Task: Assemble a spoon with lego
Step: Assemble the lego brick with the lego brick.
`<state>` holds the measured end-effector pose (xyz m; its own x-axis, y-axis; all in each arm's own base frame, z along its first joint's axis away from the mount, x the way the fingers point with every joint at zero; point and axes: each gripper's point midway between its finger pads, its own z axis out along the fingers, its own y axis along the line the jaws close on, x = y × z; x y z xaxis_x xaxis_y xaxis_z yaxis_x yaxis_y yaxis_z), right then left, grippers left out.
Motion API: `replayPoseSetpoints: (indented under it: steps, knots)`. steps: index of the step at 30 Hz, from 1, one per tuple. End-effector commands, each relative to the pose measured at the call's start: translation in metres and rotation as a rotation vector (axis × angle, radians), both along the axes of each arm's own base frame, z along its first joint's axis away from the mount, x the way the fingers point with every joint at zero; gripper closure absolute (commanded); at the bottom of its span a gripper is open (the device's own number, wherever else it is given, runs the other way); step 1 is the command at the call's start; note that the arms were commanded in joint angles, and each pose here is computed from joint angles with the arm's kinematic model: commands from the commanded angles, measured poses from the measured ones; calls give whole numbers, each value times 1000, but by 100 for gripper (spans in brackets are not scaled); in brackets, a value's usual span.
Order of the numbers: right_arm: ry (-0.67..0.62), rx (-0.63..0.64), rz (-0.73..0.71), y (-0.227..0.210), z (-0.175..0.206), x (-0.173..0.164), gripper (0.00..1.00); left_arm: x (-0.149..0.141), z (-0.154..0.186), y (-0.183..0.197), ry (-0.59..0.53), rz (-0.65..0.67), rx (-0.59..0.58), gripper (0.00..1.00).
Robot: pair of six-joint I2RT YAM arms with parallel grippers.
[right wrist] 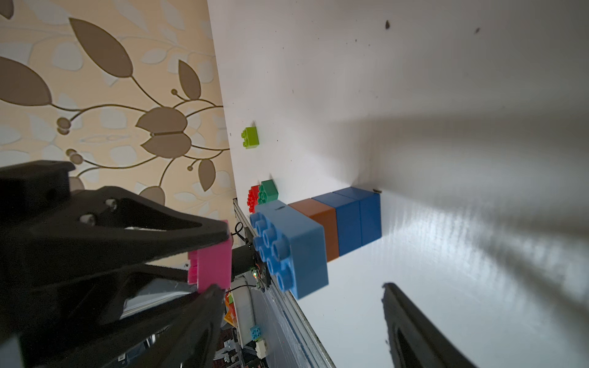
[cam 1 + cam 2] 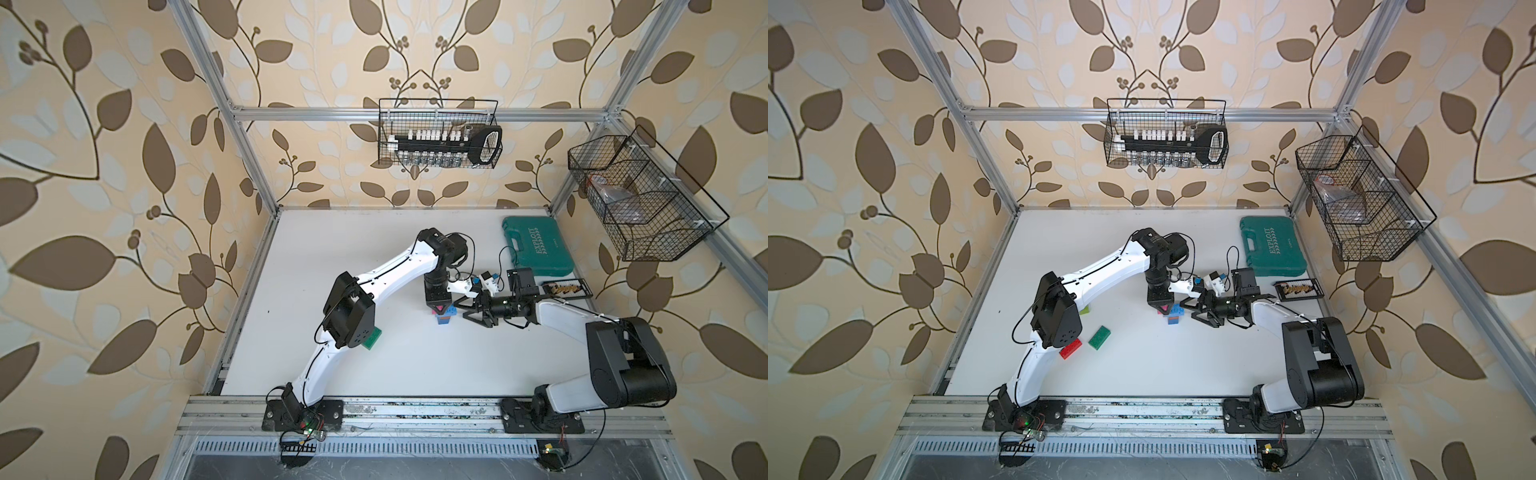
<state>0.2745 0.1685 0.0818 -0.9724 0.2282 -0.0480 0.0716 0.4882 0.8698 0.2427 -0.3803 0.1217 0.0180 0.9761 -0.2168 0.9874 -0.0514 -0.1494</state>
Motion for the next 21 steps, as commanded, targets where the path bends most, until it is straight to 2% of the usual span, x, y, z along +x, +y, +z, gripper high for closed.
replayPoseSetpoints:
  steps: [1, 16, 21]
  knots:
    - [17, 19, 4, 1, -7, -4, 22, 1, 23, -3, -74, -17, -43, 100]
    - [27, 33, 33, 10, -13, -4, 24, -2, 14, 8, -51, 6, 16, 100]
    - [31, 51, 44, 14, -14, -5, 29, -3, 13, 8, -52, 20, 5, 100]
